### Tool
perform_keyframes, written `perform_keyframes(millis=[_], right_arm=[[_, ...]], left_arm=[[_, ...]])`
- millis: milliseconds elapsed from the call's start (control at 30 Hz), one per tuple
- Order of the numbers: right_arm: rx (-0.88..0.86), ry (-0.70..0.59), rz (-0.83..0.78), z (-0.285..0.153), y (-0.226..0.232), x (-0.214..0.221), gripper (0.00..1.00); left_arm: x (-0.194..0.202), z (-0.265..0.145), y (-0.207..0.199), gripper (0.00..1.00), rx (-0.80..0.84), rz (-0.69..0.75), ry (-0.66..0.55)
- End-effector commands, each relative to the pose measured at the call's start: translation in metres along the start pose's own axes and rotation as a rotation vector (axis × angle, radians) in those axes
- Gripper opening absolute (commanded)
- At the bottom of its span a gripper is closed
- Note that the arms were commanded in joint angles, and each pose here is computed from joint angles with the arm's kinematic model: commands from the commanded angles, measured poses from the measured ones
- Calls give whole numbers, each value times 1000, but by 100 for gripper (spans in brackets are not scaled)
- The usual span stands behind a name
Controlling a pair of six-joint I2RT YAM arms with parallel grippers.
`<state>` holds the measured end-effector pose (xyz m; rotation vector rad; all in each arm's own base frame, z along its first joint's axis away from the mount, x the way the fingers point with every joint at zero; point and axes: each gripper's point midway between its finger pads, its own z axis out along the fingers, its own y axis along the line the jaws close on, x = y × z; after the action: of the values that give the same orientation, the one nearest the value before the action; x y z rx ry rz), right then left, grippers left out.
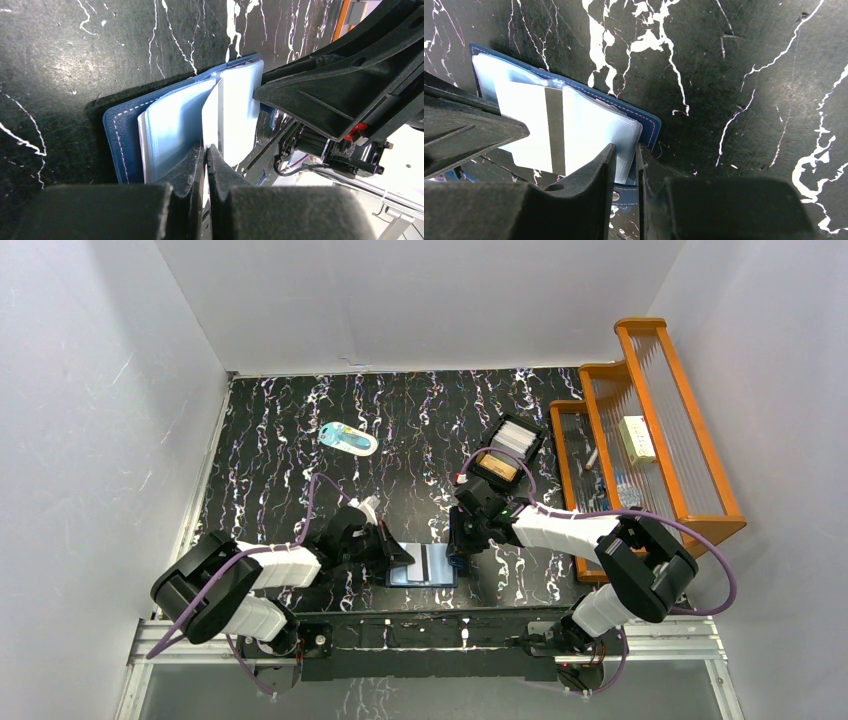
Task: Put the credit cards into the card holder
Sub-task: Insert the credit card into the card holder.
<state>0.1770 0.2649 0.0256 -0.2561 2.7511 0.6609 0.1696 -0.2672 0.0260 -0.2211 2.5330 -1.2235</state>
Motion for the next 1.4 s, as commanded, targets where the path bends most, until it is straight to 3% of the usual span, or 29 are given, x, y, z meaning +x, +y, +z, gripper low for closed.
perform_keyframes(millis=[0, 433, 967, 1000, 1033, 1233, 1367], right_arm=[[38, 2, -2, 6, -7, 4, 29], [49, -8, -1, 4, -8, 1, 29], [65, -75, -2, -21, -6, -12, 35], [64, -78, -1, -22, -6, -12, 36], [64, -76, 0, -22, -6, -11, 36], [67, -76, 17, -24, -11, -4, 34], [73, -69, 22, -24, -15, 0, 32]], left_arm=[[21, -5, 23, 0, -71, -2, 62], [33, -1, 23, 0, -93, 3, 110], [8, 10, 15, 0, -144, 31, 40], [8, 10, 14, 3, -147, 30, 43], [9, 10, 14, 13, -151, 28, 48], [7, 2, 9, 40, -184, 29, 43], [5, -5, 5, 49, -191, 40, 27]])
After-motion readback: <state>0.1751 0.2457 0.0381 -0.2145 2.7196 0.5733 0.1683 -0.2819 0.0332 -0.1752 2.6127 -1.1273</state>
